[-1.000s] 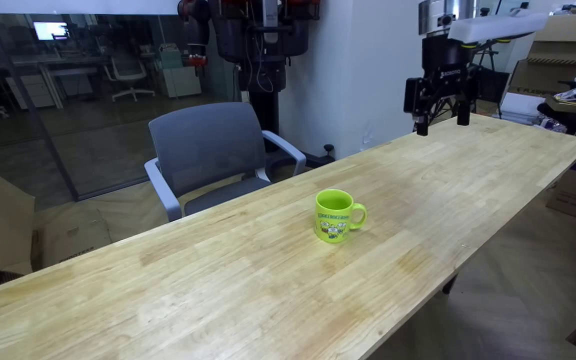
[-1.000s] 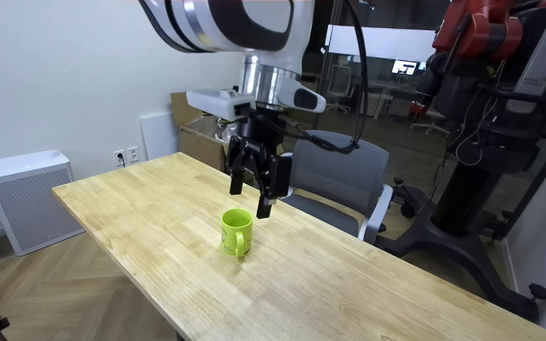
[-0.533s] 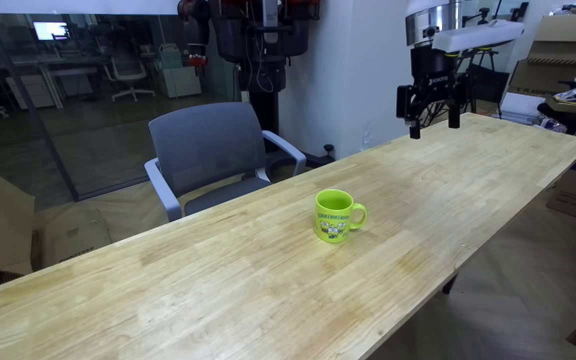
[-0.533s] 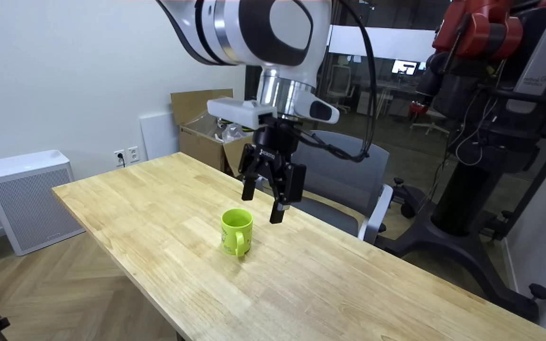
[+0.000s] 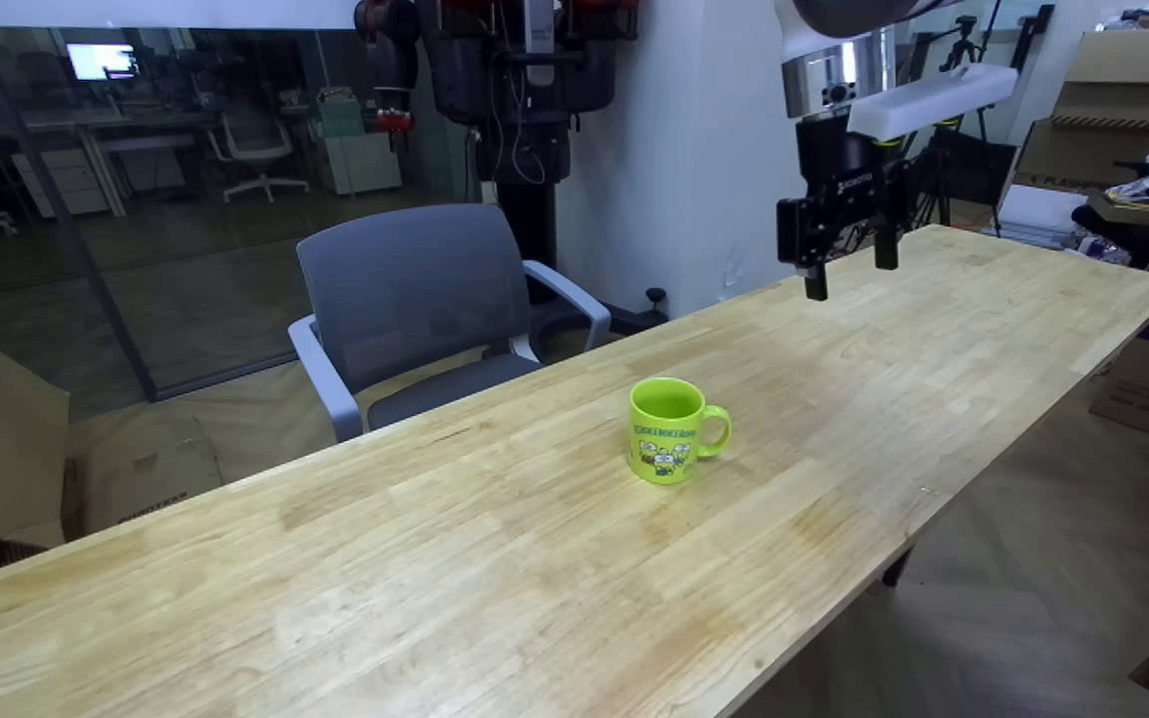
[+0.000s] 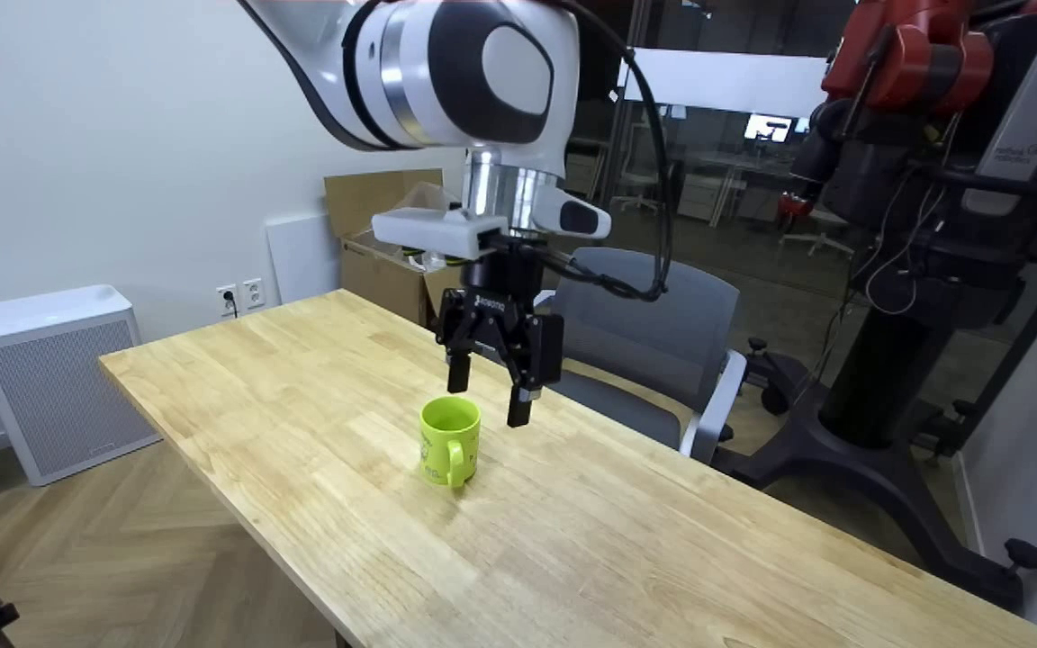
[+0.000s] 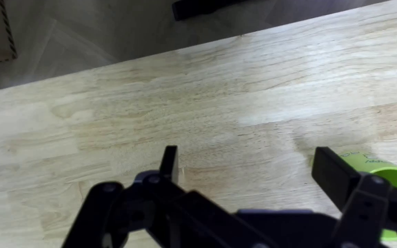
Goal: Slide the mug backwards
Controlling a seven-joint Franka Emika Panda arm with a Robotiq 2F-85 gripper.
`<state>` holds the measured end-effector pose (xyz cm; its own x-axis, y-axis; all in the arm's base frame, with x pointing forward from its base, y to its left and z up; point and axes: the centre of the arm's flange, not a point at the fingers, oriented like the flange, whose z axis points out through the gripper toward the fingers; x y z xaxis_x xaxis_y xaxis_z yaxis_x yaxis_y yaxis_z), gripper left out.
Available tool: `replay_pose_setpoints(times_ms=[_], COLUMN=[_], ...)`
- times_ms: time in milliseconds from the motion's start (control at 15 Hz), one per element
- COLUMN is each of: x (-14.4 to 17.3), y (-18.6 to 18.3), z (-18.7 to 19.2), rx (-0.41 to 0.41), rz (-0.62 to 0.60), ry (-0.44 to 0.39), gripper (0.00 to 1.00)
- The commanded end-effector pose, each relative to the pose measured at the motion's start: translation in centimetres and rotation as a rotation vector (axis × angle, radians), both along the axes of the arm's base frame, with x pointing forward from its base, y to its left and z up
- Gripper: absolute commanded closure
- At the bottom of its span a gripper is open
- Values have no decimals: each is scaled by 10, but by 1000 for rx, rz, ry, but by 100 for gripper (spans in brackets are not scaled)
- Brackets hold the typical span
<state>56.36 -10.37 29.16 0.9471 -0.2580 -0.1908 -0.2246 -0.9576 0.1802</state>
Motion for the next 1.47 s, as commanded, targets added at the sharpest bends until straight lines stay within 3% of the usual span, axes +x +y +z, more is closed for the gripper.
replay_pose_setpoints(times_ms=[0, 133, 200, 467, 733, 1000, 1067, 1400], x=[27, 40, 26, 34, 61, 89, 60, 75], y=[15, 27, 21, 27, 35, 53, 49, 57], z=[-23, -41, -25, -45, -70, -93, -87, -97], rx=[-90, -56, -49, -45, -41, -13, -16, -7], rz=[68, 82, 96, 108, 259, 418, 349, 405], ry=[-91, -212, -144, -191, -124, -132, -126, -127], gripper=[0, 0, 0, 0, 0, 0, 0, 0])
